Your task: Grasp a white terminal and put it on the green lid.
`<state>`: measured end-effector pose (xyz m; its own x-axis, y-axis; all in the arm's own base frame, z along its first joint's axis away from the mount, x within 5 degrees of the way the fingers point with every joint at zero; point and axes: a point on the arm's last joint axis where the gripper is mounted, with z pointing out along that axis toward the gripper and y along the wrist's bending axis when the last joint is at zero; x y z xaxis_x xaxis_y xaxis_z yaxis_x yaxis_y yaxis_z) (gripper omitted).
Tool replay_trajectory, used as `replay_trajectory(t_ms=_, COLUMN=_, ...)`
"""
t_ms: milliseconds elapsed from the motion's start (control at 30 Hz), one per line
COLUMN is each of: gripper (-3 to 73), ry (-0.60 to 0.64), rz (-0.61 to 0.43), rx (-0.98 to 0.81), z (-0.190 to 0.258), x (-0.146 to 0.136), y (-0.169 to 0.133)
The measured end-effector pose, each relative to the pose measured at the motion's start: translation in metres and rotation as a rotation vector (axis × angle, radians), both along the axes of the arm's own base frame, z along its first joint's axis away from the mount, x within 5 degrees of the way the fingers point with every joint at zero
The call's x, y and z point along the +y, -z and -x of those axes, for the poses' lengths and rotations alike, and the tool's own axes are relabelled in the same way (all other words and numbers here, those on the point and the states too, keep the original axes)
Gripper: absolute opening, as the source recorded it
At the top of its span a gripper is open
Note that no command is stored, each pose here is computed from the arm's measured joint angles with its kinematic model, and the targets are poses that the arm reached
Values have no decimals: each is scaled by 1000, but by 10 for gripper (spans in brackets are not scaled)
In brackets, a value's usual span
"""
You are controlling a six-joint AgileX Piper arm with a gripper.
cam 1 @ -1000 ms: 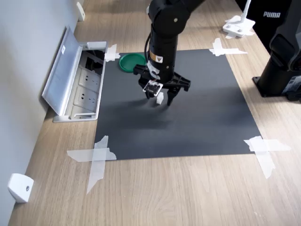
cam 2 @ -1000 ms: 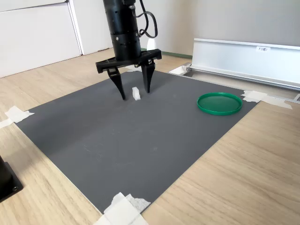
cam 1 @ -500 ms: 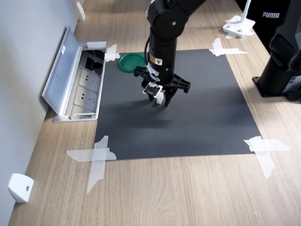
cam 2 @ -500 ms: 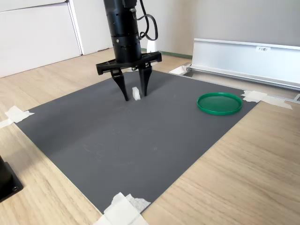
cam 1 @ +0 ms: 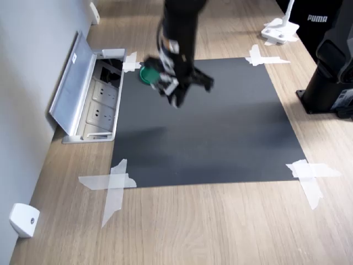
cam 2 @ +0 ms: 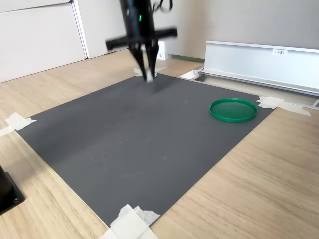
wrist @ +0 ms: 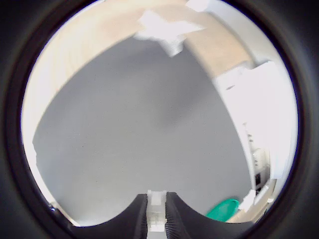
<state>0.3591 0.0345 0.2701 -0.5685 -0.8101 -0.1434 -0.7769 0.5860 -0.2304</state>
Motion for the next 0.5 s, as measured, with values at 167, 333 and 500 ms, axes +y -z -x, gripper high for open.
replay_trajectory(t_ms=167, gripper=85, ry=67, rz=-39, rx=-72, z=-10, x=-44, y=-54)
replay_trajectory(t_ms=333, gripper=85, ry=148, rz=-21, rx=-132, z=-14, x=-90, y=-75)
replay_trajectory(t_ms=500, gripper=85, ry=226, rz=-2, rx=-51, z=-24, x=-130, y=-43)
